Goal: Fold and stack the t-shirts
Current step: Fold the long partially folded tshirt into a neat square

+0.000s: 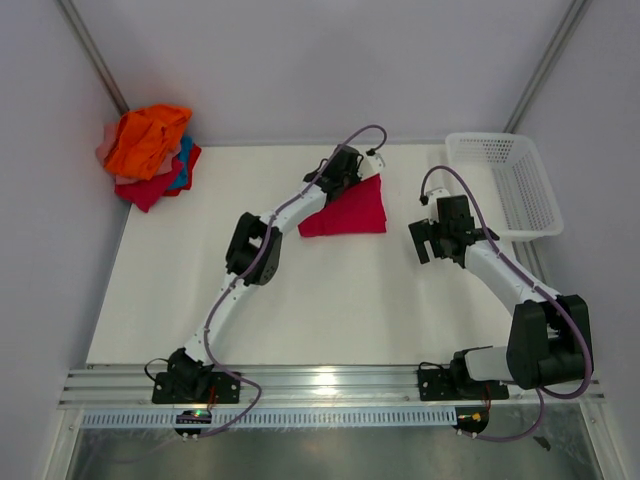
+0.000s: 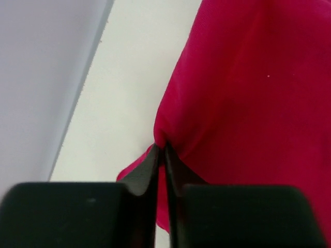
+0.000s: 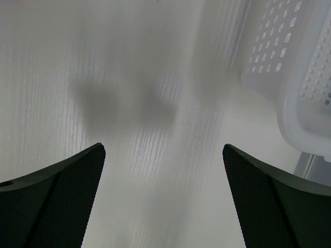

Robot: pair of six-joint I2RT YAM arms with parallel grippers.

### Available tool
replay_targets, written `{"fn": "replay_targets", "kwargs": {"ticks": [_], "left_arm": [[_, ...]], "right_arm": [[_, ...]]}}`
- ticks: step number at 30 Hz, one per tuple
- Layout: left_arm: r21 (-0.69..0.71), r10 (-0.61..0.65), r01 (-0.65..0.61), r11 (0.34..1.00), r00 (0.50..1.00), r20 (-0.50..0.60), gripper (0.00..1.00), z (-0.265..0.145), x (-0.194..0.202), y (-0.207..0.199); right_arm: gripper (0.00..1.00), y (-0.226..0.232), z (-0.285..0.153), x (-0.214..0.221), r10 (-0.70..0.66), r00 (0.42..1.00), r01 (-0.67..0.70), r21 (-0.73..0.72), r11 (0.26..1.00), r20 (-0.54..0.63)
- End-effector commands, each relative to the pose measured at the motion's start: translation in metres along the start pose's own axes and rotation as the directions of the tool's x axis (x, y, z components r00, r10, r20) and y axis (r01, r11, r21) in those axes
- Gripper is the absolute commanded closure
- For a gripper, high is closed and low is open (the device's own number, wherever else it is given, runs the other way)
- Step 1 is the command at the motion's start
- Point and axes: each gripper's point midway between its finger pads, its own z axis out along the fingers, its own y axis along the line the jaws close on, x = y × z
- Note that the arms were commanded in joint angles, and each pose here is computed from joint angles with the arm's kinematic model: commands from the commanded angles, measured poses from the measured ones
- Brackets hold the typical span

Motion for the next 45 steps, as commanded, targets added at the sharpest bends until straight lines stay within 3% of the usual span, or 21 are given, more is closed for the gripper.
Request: {"fn": "replay_targets", "kwargs": {"ticks": [1, 4, 5, 11, 16, 20, 21, 23, 24, 27, 28, 31, 36, 38, 41, 45], "left_arm": [[-0.133, -0.011, 0.023, 0.991, 0.996, 0.093, 0.81, 0.003, -0.026, 0.034], [-0.222, -0.022, 0.042, 0.974, 0.995, 0.094, 0.05, 0.001, -0.027, 0.05], [-0.238, -0.022, 0.045, 0.97, 0.995, 0.099, 0.01, -0.001, -0.03, 0.054], [-0.339, -0.118, 0.163, 0.927, 0.982, 0.15, 0.01, -0.04, -0.054, 0.097], [-0.379, -0.232, 0.308, 0.873, 0.944, 0.234, 0.01, -0.11, -0.084, 0.143], [-0.341, -0.356, 0.431, 0.835, 0.897, 0.262, 0.01, -0.166, -0.086, 0.169], [-0.269, -0.383, 0.436, 0.859, 0.895, 0.229, 0.01, -0.173, -0.082, 0.159], [-0.186, -0.49, 0.539, 0.822, 0.834, 0.253, 0.01, -0.206, -0.081, 0.171], [-0.092, -0.523, 0.548, 0.832, 0.828, 0.201, 0.01, -0.211, -0.074, 0.152], [0.037, -0.624, 0.628, 0.778, 0.763, 0.17, 0.01, -0.243, -0.064, 0.149], [0.142, -0.654, 0.639, 0.756, 0.749, 0.106, 0.01, -0.245, -0.054, 0.13], [0.244, -0.707, 0.686, 0.686, 0.707, 0.002, 0.01, -0.255, -0.035, 0.108], [0.397, -0.726, 0.71, 0.582, 0.673, -0.139, 0.01, -0.259, -0.012, 0.07], [0.504, -0.725, 0.708, 0.496, 0.656, -0.208, 0.01, -0.265, -0.011, 0.045], [0.577, -0.708, 0.708, 0.408, 0.644, -0.29, 0.01, -0.265, -0.004, 0.019], [0.59, -0.687, 0.727, 0.351, 0.628, -0.365, 0.01, -0.254, 0.013, -0.004]], "right_arm": [[0.01, 0.002, -0.002, -0.018, 0.011, 0.999, -0.011, -0.016, 1.0, 0.042], [0.01, 0.003, -0.001, -0.018, 0.009, 0.999, -0.008, -0.025, 1.0, 0.04], [0.01, 0.005, -0.001, -0.018, 0.009, 0.999, -0.008, -0.033, 0.999, 0.04], [0.01, 0.006, -0.002, -0.019, 0.007, 0.999, -0.005, -0.04, 0.999, 0.046], [0.01, 0.005, -0.007, -0.023, 0.011, 0.997, -0.008, -0.041, 0.999, 0.071], [0.01, 0.006, -0.012, -0.029, 0.018, 0.995, -0.013, -0.05, 0.999, 0.096], [0.01, 0.008, -0.014, -0.029, 0.018, 0.995, -0.012, -0.059, 0.998, 0.095], [0.01, 0.011, -0.017, -0.033, 0.014, 0.994, -0.006, -0.073, 0.997, 0.104], [0.01, 0.012, -0.018, -0.035, 0.003, 0.994, 0.005, -0.078, 0.997, 0.107], [0.01, 0.019, -0.021, -0.045, -0.037, 0.992, 0.046, -0.075, 0.996, 0.119], [0.01, 0.022, -0.02, -0.046, -0.05, 0.992, 0.059, -0.078, 0.995, 0.119], [0.01, 0.023, -0.018, -0.058, -0.049, 0.991, 0.059, -0.079, 0.995, 0.128], [0.01, 0.022, -0.015, -0.092, -0.043, 0.983, 0.055, -0.066, 0.996, 0.178], [0.01, 0.022, -0.01, -0.105, -0.049, 0.982, 0.062, -0.064, 0.996, 0.184], [0.01, 0.022, 0.001, -0.117, -0.064, 0.979, 0.075, -0.05, 0.996, 0.196], [0.01, 0.026, 0.024, -0.121, -0.084, 0.982, 0.092, -0.043, 0.995, 0.167]]}}
